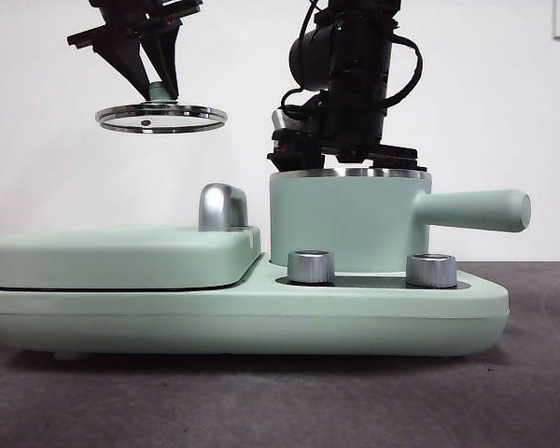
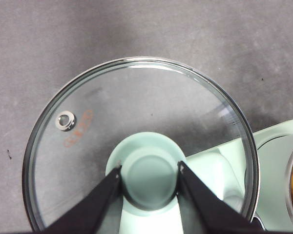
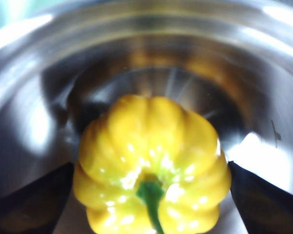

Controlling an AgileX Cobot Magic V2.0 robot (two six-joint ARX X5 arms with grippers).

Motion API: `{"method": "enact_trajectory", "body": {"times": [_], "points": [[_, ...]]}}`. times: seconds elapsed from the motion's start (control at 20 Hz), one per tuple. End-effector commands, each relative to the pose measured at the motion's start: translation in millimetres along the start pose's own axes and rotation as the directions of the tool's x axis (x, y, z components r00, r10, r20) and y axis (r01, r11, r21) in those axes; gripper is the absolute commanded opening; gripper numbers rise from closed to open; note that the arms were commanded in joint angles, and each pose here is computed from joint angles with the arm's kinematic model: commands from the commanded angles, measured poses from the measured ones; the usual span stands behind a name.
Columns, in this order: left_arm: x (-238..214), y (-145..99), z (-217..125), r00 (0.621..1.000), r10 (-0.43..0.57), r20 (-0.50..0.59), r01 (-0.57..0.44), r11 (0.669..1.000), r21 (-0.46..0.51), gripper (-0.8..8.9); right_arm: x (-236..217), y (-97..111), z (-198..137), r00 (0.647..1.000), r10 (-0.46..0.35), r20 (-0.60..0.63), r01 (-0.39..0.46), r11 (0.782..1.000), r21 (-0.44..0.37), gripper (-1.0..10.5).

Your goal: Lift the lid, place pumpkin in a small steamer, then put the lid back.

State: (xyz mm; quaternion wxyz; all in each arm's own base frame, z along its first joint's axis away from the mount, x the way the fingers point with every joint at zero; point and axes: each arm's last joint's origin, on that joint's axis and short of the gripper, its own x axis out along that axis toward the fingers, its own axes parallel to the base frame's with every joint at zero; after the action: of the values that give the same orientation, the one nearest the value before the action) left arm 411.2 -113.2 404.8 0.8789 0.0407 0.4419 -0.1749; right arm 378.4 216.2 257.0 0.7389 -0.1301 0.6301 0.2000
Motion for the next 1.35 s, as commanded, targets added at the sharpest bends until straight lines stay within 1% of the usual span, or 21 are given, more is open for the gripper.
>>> {"method": "enact_trajectory", "body": {"times": [0.05,0.2,0.35,0.4,0.55,0.65,0.75,0.9,1.05,1.2,1.25,1.35], "points": [[-10,-3,1,1.000,-0.005,0.020,0.005,1.000,-0.002,0.07,-1,3,5,1.000,0.001,0.019,0.000,1.000,-0.021,5.0],[-10,-4,1,1.000,-0.006,0.019,0.006,1.000,-0.003,0.07,-20,3,9,0.998,0.002,0.058,-0.001,1.000,-0.020,5.0],[-9,-5,1,1.000,-0.007,0.017,0.008,1.000,-0.004,0.07,-57,3,8,0.995,0.002,0.097,0.000,1.000,-0.016,5.0],[-9,-5,1,1.000,-0.008,0.017,0.008,1.000,-0.005,0.07,-68,3,7,0.992,0.005,0.129,-0.005,1.000,-0.001,5.0],[-9,-9,1,0.999,-0.033,0.016,0.033,0.999,0.000,0.07,-100,5,-5,0.981,0.009,0.195,-0.010,1.000,0.001,5.0],[-8,-11,1,0.998,-0.056,0.014,0.056,0.998,0.003,0.07,-127,9,-21,0.969,0.016,0.246,-0.014,1.000,-0.011,5.0],[-7,-14,0,0.998,-0.061,0.009,0.061,0.998,-0.001,0.07,-146,11,-43,0.964,0.020,0.266,-0.016,1.000,-0.017,5.0],[-6,-23,0,0.997,-0.073,0.006,0.073,0.997,0.010,0.07,-161,10,-94,0.971,0.017,0.238,-0.013,1.000,-0.020,5.0],[-5,-37,0,0.996,-0.094,0.001,0.094,0.995,0.035,0.07,-160,7,-147,0.981,0.016,0.193,-0.012,1.000,-0.018,5.0],[-4,-59,-2,0.992,-0.125,-0.008,0.125,0.989,0.076,0.07,-149,7,-200,0.988,0.019,0.153,-0.014,0.999,-0.035,5.0],[-4,-68,-3,0.990,-0.137,-0.013,0.138,0.986,0.091,0.07,-145,6,-215,0.984,0.024,0.176,-0.017,0.999,-0.039,5.0],[-4,-86,-5,0.986,-0.163,-0.023,0.165,0.979,0.122,0.07,-135,5,-240,0.959,0.039,0.281,-0.036,0.999,-0.015,5.0]]}}
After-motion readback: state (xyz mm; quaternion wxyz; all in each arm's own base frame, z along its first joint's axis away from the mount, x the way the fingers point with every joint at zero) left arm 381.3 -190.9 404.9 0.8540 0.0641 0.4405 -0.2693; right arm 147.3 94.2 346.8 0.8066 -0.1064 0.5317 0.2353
